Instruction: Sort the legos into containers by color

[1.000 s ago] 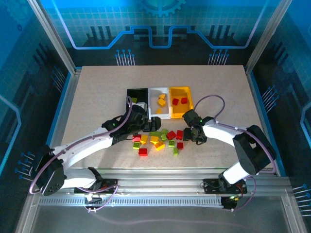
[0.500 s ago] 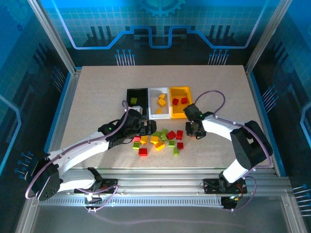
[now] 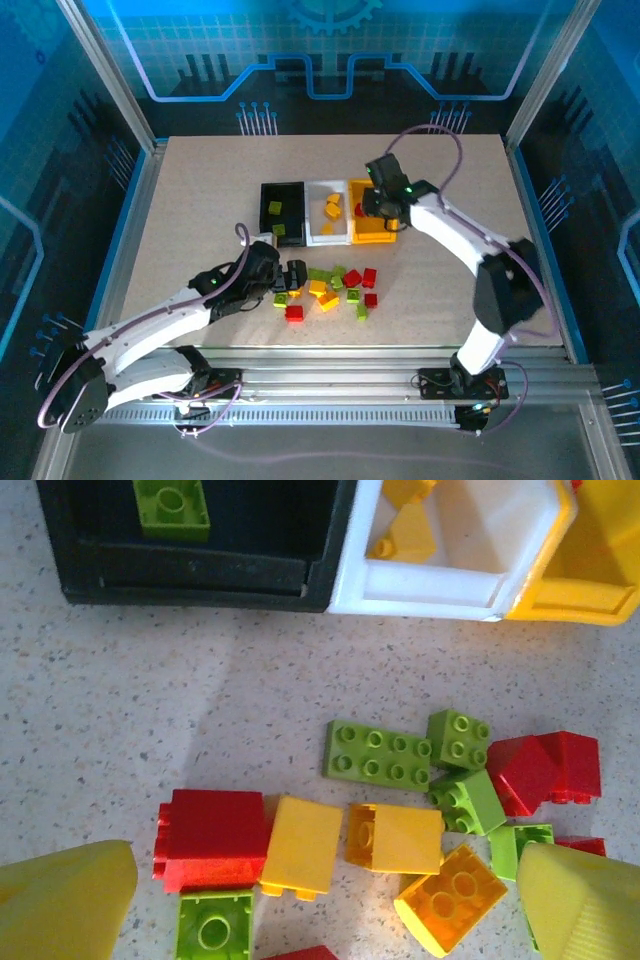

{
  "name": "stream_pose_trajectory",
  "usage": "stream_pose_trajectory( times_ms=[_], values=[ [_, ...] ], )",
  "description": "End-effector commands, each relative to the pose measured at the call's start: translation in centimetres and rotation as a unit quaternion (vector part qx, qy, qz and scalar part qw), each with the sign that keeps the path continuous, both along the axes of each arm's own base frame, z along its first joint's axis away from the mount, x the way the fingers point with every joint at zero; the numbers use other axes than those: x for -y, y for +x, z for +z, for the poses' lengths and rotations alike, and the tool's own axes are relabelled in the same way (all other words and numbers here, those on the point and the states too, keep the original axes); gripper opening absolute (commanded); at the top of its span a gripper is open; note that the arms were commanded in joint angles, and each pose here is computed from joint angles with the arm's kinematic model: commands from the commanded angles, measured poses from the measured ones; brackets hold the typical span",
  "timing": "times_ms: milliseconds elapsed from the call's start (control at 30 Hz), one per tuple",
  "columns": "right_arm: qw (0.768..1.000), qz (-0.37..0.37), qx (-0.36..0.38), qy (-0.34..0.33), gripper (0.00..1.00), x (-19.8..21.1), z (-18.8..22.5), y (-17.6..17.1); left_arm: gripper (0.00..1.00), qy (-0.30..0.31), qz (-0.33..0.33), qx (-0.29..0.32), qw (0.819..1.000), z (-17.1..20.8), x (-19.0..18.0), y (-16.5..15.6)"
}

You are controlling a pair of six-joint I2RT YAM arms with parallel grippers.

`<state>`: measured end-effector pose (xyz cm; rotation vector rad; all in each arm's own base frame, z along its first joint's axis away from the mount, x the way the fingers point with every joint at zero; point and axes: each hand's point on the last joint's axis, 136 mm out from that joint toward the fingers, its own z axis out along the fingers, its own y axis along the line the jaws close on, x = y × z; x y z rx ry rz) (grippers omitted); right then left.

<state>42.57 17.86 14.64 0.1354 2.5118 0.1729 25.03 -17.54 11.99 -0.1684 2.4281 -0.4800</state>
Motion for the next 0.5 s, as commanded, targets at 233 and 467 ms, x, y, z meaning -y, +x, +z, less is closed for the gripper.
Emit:
stream_pose_trajectory(
  times_ms=[233,467],
  values=[
    [0.997,-0.041,-0.055,-0.037,0.42,0.5,-3.3,4.6,0.99,0.000,0.022,-0.005,1.000,-0.2,-1.7,-1.1],
    [0.999,-0.030,-0.028,-0.011,0.65,-0.1,0.0,2.6,0.99,-0.002,0.018,0.000,1.000,0.2,-1.5,-0.9]
  ],
)
